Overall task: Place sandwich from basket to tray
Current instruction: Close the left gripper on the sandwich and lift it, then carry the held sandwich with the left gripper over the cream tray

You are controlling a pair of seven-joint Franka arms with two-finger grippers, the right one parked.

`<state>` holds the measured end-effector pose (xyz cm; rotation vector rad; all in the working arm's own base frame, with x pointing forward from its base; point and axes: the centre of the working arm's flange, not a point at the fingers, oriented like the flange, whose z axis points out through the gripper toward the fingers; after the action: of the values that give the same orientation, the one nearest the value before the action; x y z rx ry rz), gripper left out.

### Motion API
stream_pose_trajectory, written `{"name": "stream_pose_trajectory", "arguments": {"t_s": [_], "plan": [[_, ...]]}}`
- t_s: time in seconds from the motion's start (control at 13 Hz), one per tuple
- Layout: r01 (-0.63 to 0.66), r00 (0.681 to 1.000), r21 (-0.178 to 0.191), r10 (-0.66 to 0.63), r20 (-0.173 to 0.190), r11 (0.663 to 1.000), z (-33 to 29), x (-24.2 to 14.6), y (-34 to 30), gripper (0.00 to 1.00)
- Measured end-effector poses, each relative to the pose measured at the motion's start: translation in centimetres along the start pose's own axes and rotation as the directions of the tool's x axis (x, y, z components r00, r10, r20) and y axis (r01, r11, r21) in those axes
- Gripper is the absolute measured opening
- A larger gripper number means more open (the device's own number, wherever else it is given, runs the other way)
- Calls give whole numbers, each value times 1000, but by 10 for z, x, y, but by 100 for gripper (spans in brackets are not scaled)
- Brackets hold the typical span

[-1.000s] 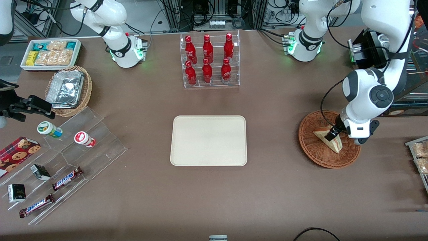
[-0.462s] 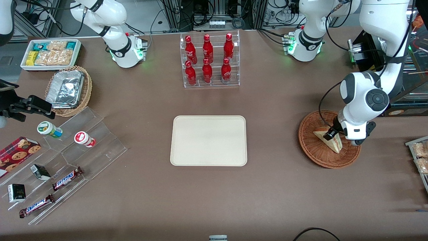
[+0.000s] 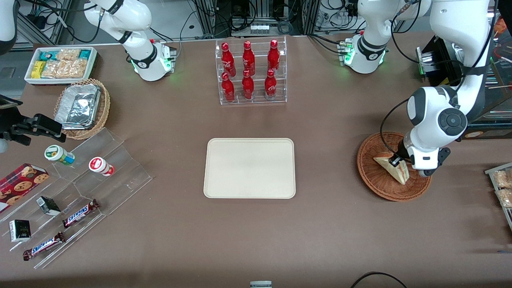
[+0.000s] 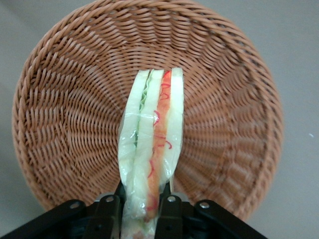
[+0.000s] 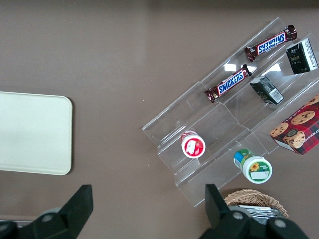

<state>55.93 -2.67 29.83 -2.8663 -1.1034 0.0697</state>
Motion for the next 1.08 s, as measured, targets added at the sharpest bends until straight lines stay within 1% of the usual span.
{"name": "stream_pose_trajectory", "arguments": {"t_s": [0.08,0.15,0.31,0.38,0.46,0.69,0.85,1.08], "plan": [[-21,1000,5,21,1,1000,-20,-4,13,18],[-44,999,4,44,-3,999,-40,-10,26,15],[-93,996,7,93,-5,996,-73,-28,50,15],[-123,992,13,123,-2,992,-87,-40,63,15],[-160,987,12,160,-8,987,-100,-56,79,15],[-291,956,-12,290,-46,957,-128,-121,132,15],[-372,927,-12,371,-58,928,-130,-164,162,15],[-454,889,-7,453,-67,891,-120,-208,202,15]]}}
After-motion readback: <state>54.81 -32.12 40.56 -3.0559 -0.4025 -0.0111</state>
